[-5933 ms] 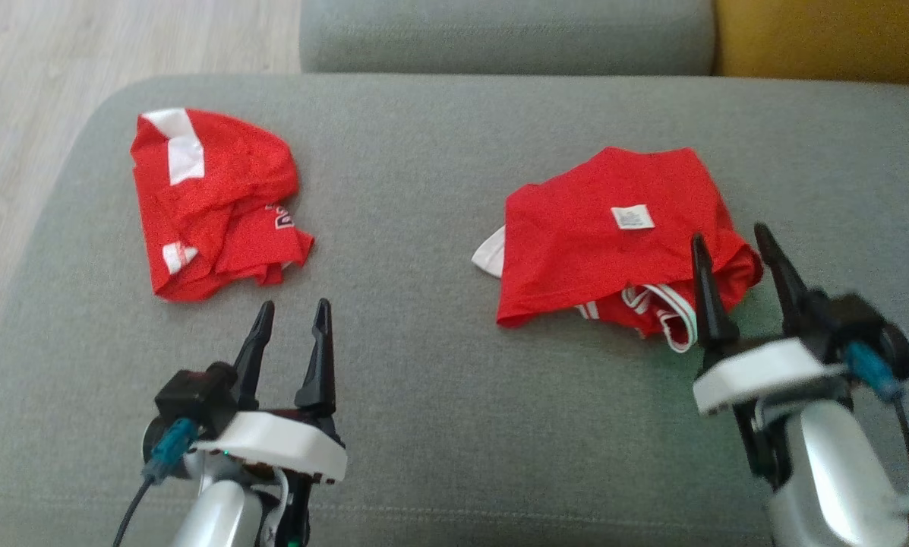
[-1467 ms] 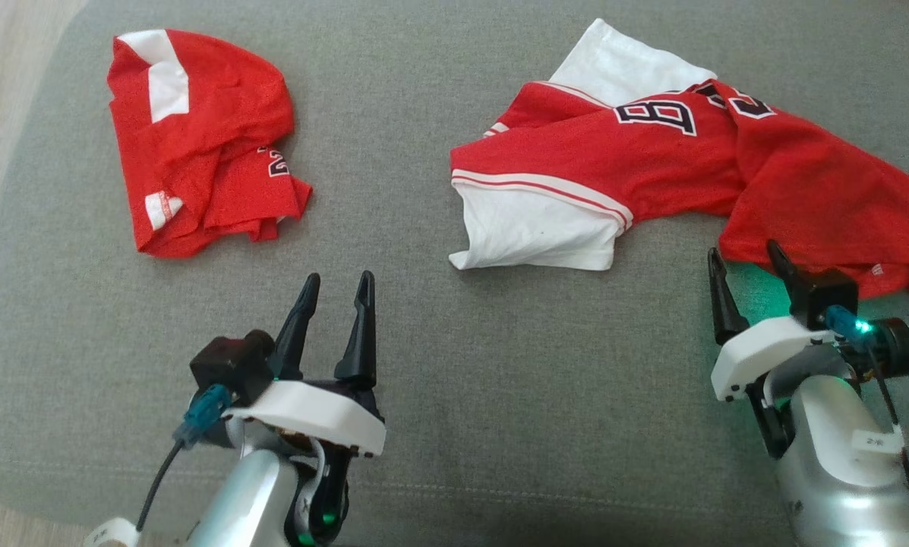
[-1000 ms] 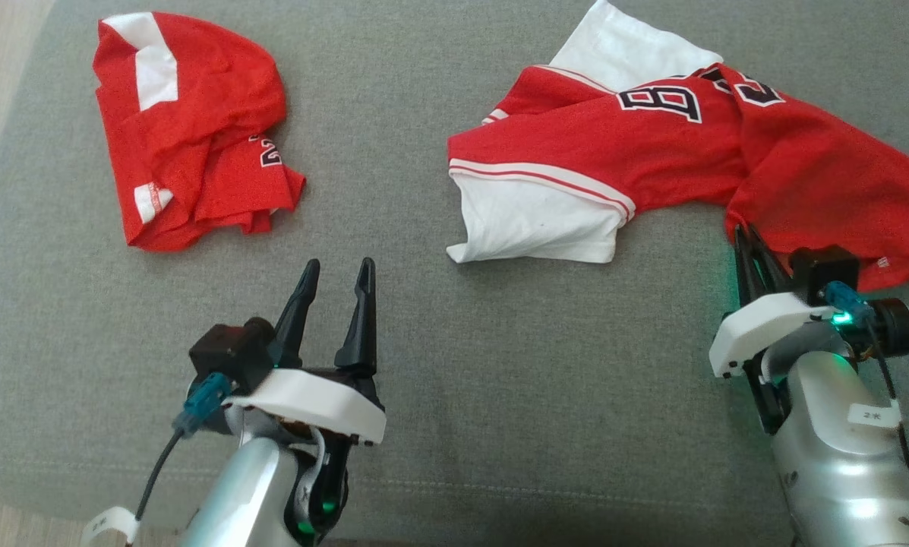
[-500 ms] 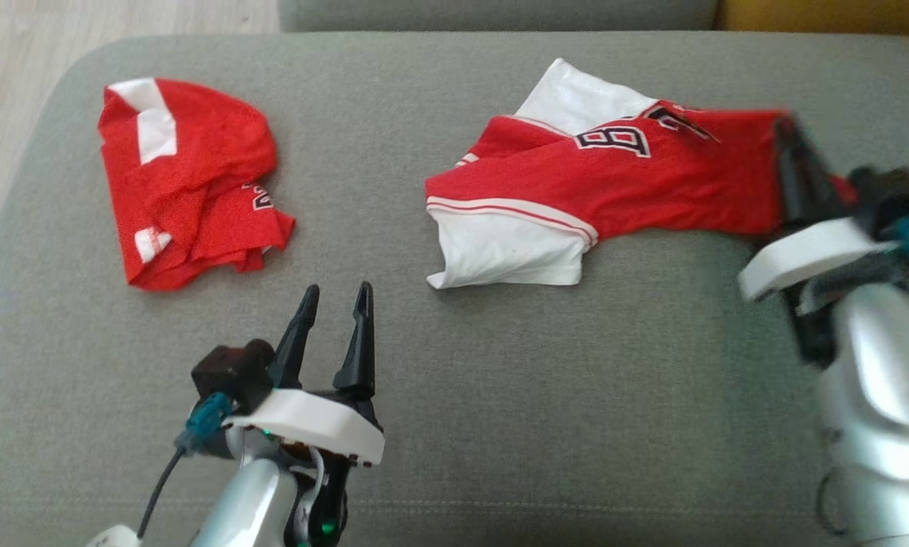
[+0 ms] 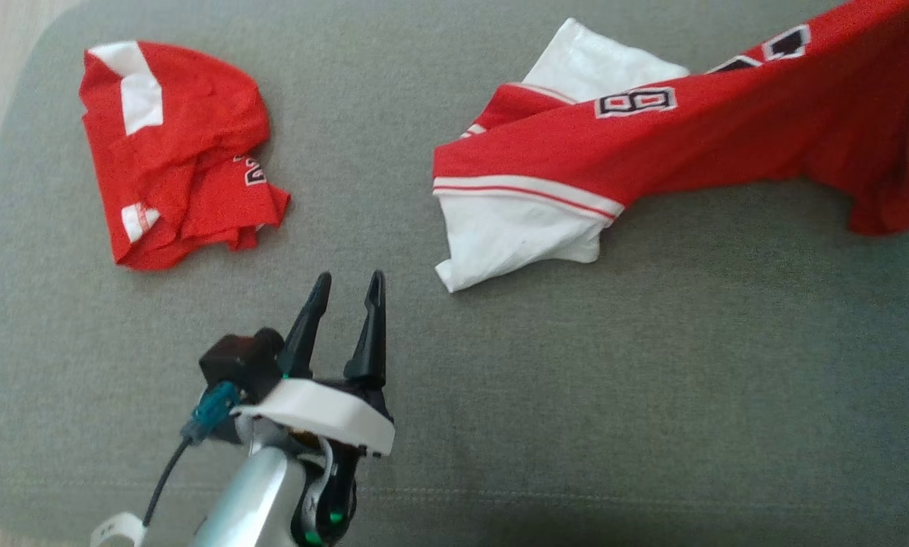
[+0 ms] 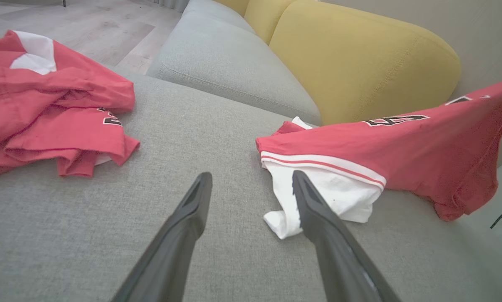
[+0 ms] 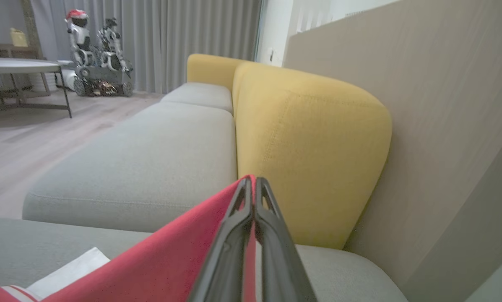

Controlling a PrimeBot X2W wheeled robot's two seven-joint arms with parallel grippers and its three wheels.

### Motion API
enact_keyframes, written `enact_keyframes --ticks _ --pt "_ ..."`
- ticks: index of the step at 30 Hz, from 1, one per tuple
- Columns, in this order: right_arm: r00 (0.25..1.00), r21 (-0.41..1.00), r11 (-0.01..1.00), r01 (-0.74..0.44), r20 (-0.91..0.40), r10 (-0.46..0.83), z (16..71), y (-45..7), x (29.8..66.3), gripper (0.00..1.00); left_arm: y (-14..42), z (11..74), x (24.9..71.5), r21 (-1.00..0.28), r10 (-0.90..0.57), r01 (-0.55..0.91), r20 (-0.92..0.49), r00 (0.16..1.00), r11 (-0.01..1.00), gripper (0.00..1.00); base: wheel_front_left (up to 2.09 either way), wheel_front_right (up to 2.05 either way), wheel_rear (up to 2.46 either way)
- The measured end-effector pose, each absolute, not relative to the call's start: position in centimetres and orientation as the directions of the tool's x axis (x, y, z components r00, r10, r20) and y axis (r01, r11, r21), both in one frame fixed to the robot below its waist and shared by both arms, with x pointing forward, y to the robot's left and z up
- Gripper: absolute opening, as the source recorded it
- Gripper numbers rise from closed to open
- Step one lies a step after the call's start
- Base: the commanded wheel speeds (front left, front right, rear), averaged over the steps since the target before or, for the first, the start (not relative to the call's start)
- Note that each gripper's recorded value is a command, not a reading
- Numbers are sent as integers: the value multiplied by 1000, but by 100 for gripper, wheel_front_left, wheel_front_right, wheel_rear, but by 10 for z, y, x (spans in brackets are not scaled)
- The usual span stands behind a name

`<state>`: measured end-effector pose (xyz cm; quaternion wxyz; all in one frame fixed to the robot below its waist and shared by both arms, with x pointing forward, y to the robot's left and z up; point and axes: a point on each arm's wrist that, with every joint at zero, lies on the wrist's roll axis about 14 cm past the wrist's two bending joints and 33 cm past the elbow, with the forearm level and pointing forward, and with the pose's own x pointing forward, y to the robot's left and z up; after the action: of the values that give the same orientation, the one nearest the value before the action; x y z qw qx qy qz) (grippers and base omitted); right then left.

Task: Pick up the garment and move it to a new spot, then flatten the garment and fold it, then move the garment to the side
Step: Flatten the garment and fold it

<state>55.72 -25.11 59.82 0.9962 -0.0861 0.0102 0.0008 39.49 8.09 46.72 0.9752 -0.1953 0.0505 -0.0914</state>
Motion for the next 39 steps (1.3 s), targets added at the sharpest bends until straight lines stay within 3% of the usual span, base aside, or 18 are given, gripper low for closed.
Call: enact_keyframes --ticks 11,12,13,18,22,31,39 --pt "971 -246 969 -3 -234 -57 543 -271 609 0 93 450 413 -390 -170 118 -101 980 913 100 0 0 0" --pt "965 -254 967 -2 -253 -64 536 -273 613 5 95 448 415 -389 -167 113 -105 980 914 100 0 0 0" --pt "959 -268 963 -5 -275 -71 528 -275 617 100 96 447 417 -387 -163 109 -109 981 915 100 0 0 0" --pt "900 -375 927 -32 -414 -137 475 -292 622 100 104 439 427 -379 -145 88 -123 982 921 100 0 0 0" --pt "893 -373 927 -45 -431 -130 459 -287 619 100 107 437 431 -379 -135 79 -125 983 922 100 0 0 0" --pt "982 -239 971 -25 -188 -21 508 -248 604 100 87 463 434 -390 -188 153 -53 981 908 100 0 0 0" --pt "996 -88 995 -39 -86 31 508 -222 536 100 59 479 420 -399 -261 233 -15 965 887 100 0 0 0"
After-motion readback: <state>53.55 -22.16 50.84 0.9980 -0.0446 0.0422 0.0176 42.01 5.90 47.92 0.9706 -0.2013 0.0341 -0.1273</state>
